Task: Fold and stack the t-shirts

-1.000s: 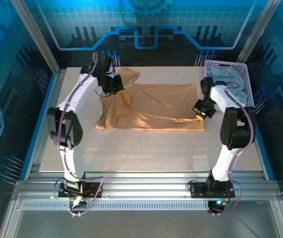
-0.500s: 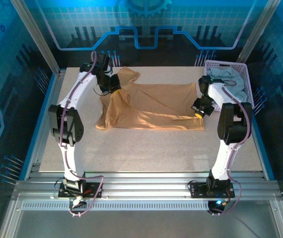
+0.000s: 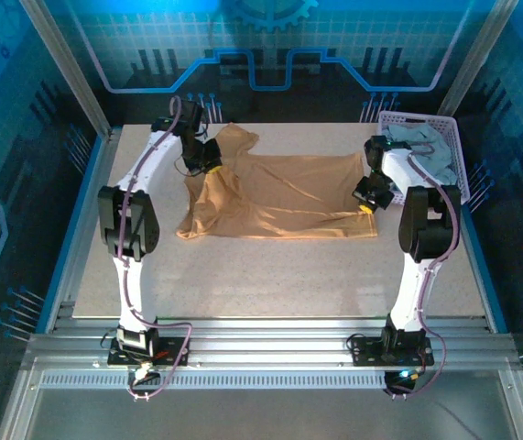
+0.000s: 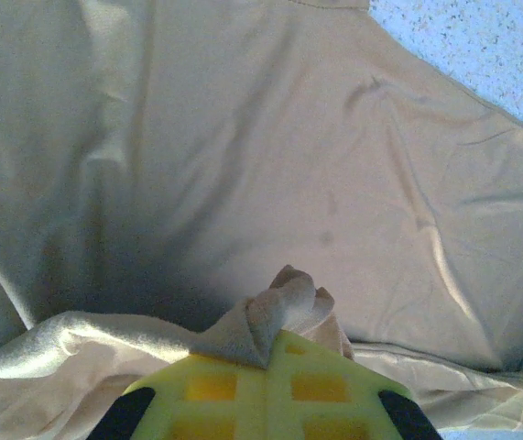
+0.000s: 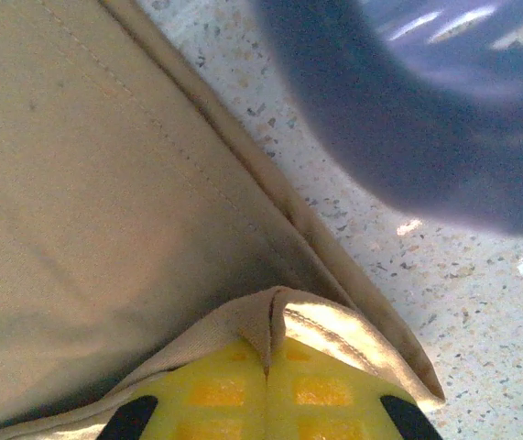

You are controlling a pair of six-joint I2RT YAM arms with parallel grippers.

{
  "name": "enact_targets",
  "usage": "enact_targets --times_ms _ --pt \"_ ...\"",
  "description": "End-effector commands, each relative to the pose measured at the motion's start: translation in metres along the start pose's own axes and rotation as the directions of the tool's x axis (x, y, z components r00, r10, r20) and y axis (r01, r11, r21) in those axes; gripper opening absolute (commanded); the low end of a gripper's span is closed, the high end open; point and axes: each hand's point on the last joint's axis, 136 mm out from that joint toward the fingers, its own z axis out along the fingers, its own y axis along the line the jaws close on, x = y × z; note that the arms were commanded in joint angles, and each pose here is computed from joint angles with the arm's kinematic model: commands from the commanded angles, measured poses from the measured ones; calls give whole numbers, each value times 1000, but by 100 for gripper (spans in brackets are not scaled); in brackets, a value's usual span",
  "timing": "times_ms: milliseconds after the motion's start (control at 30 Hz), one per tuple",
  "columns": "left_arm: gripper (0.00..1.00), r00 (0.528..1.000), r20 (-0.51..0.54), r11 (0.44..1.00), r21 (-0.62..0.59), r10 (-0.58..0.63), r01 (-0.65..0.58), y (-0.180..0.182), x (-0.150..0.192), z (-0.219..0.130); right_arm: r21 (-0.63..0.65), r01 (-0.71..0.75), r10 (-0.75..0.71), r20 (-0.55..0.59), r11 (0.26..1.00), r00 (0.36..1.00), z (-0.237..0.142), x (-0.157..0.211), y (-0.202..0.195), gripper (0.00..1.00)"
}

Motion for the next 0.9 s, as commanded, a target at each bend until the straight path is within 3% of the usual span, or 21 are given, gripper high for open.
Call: enact_targets --times_ms 0,167,400,600,867 --pt "0 1000 8 1000 6 4 -4 0 -10 2 43 19 -19 -12 999 1000 4 1 -2 1" --pt "0 999 26 1000 4 -27 27 5 -20 6 47 25 -26 24 999 999 -1 -7 -3 33" --pt "0 998 31 998 19 -54 54 7 -29 8 10 37 -38 107 999 993 -27 -15 0 47" --pt "0 995 61 997 -4 -79 80 16 -33 1 -36 37 -34 90 999 995 -25 6 5 46" --pt "0 992 53 993 30 -112 110 18 -35 1 -55 29 -25 57 998 998 -19 31 11 15"
